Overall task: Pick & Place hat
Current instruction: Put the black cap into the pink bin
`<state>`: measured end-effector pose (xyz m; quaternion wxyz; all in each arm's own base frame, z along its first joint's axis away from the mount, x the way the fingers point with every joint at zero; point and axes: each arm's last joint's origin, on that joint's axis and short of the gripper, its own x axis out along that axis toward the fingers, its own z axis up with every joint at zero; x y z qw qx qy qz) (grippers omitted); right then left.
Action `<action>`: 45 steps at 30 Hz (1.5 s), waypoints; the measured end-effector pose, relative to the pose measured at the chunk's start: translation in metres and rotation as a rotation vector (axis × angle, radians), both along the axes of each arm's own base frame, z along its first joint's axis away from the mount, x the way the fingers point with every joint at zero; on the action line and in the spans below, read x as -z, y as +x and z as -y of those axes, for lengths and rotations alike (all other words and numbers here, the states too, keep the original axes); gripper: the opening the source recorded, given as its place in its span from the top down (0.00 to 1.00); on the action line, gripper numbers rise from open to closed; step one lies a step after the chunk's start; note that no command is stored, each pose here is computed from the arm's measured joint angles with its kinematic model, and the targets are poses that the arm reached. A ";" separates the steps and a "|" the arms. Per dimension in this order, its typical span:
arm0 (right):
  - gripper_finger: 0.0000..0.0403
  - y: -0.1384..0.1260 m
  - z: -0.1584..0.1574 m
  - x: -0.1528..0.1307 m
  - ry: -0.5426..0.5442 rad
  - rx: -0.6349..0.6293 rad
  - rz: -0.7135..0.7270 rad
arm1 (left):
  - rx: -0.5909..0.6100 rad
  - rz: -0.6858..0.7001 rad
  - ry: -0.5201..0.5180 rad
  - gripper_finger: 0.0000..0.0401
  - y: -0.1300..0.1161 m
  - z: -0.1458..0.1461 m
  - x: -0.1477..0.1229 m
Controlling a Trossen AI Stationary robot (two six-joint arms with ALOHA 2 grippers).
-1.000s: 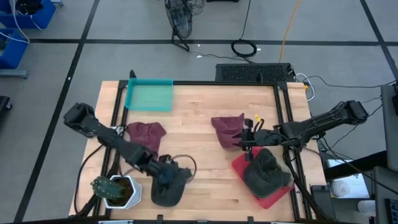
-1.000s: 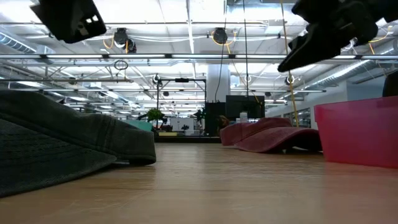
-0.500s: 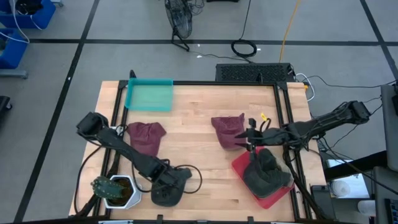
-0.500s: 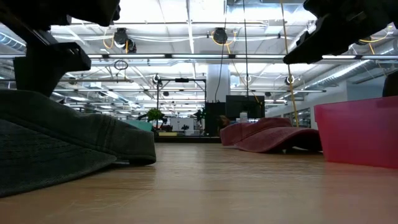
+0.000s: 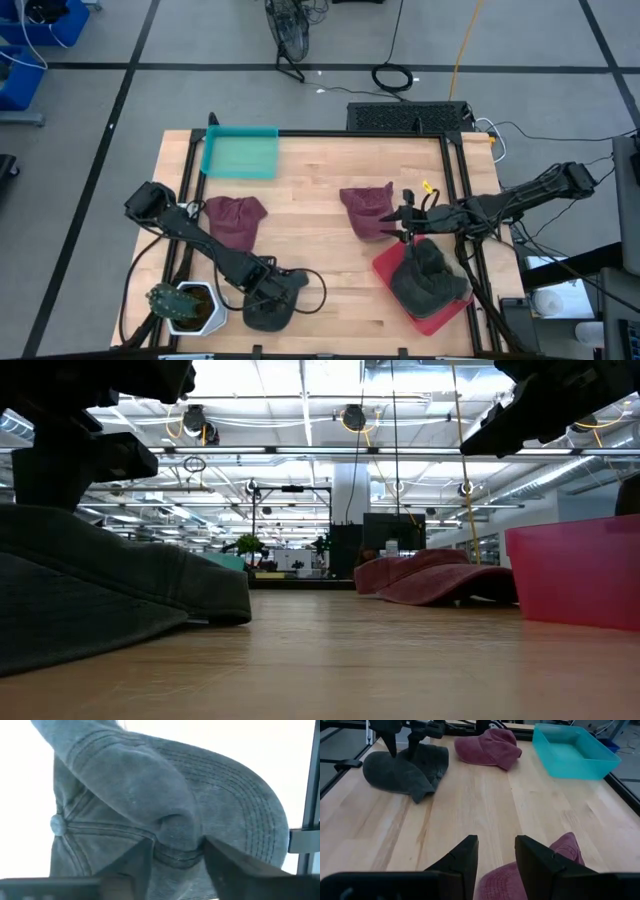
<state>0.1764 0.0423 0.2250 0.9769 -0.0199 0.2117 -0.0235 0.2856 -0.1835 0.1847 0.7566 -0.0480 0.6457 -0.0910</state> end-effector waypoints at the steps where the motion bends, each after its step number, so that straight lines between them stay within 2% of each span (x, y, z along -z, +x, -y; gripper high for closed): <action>1: 0.71 -0.001 0.000 0.000 0.004 0.002 0.000 | 0.009 0.007 0.006 0.63 0.000 0.000 0.000; 7: 0.71 -0.005 0.002 -0.001 0.026 0.015 -0.012 | 0.051 0.024 0.014 0.92 0.001 0.000 0.000; 9: 0.71 -0.007 0.002 -0.002 0.035 0.019 -0.010 | 0.063 0.032 0.017 0.97 0.001 0.000 0.000; 13: 0.71 -0.010 0.003 -0.007 0.045 0.018 0.027 | 0.099 0.079 0.062 0.94 0.006 -0.002 -0.004; 17: 0.71 -0.018 0.007 -0.019 0.030 0.042 0.114 | 0.226 0.210 0.130 0.96 0.022 -0.002 -0.029; 21: 0.71 -0.031 0.013 -0.030 0.016 0.139 0.199 | 0.364 0.395 0.321 0.97 0.040 -0.004 -0.068; 24: 0.71 -0.040 0.016 -0.036 0.035 0.162 0.237 | 0.450 0.537 0.476 0.96 0.056 -0.010 -0.097; 27: 0.71 -0.045 0.018 -0.037 0.056 0.168 0.248 | 0.524 0.689 0.547 0.98 0.074 -0.019 -0.115; 31: 0.71 -0.049 0.019 -0.032 0.086 0.186 0.193 | 0.588 0.867 0.609 0.97 0.096 -0.038 -0.131; 35: 0.71 -0.052 0.020 -0.023 0.104 0.209 0.109 | 0.643 0.969 0.686 0.97 0.116 -0.055 -0.132; 38: 0.71 -0.054 0.020 -0.019 0.122 0.227 0.068 | 0.665 1.082 0.695 0.98 0.132 -0.062 -0.130; 41: 0.71 -0.054 0.021 -0.017 0.138 0.239 0.050 | 0.698 1.148 0.709 0.96 0.149 -0.065 -0.117; 45: 0.71 -0.056 0.021 -0.014 0.149 0.251 0.026 | 0.731 1.156 0.753 0.97 0.168 -0.068 -0.090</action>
